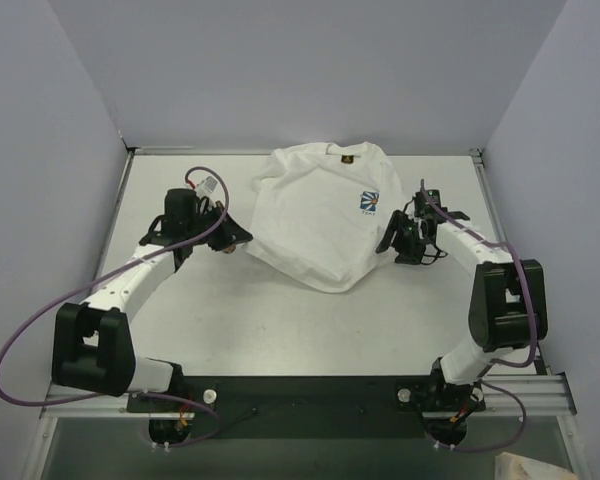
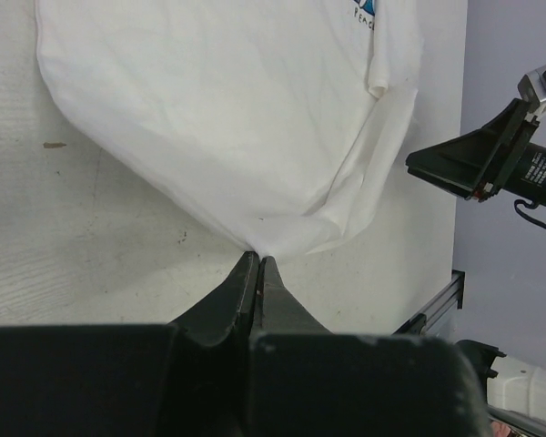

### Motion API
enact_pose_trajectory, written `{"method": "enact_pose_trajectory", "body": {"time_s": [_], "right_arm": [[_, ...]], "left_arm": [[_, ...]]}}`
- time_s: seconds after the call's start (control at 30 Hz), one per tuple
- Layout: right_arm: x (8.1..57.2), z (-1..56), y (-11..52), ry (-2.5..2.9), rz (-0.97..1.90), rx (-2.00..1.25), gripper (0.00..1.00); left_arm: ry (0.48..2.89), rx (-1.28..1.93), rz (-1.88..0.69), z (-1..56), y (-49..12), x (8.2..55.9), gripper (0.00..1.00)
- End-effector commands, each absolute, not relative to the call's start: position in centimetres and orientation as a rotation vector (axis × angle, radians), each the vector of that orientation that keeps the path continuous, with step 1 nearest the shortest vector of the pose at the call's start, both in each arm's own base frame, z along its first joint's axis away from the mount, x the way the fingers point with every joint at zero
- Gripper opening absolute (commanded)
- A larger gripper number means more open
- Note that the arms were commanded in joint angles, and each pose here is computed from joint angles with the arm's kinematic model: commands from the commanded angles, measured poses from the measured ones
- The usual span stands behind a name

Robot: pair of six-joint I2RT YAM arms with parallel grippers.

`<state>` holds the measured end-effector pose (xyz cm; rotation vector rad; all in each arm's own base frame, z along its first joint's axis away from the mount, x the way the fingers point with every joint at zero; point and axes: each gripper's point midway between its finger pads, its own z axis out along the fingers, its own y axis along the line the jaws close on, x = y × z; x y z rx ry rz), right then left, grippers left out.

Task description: Pin the brooch onto the clothing

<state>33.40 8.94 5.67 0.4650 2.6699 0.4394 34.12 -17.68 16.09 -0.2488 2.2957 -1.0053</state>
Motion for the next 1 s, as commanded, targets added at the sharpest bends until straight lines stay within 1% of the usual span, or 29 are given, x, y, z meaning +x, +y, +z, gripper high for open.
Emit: {"method": "enact_pose_trajectory", "body": {"time_s": [0.0,0.17,0.3,0.5,0.53,0.6,0.63,0.73,0.87,0.97], "right_arm": [[35.8,5.2,8.2,2.641,0.415,0.521,0.56],[38.1,4.2,8.2,2.647,0.406,0.54,0.56],[39.6,4.7,8.8,2.632,0.404,0.518,0.56],[39.5,3.7,9.9,2.68,0.413,0.489,0.55],[39.7,3.5,10.1,2.692,0.418,0.48,0.49],[39.2,3.2,10.5,2.722,0.42,0.46,0.41],[39.1,3.0,10.6,2.732,0.419,0.46,0.29],[38.7,2.8,10.8,2.746,0.426,0.458,0.09],[38.4,4.3,10.7,2.722,0.429,0.451,0.0],[38.1,6.5,10.2,2.679,0.412,0.431,0.0]], "left_arm": [[2.239,-0.179,-1.025,17.3,-17.8,35.0,0.0],[2.242,-0.187,-1.016,17.0,-17.5,35.0,0.0],[2.236,-0.185,-1.021,17.1,-17.5,35.1,0.0],[2.245,-0.185,-1.028,16.6,-17.5,35.3,0.0],[2.247,-0.186,-1.029,16.5,-17.6,35.3,0.0],[2.246,-0.183,-1.03,16.5,-17.6,35.4,0.0],[2.249,-0.184,-1.03,16.4,-17.6,35.4,0.0],[2.245,-0.181,-1.032,16.5,-17.6,35.5,0.0],[2.241,-0.18,-1.033,16.7,-17.6,35.5,0.0],[2.228,-0.175,-1.028,17.2,-17.5,35.5,0.0]]}}
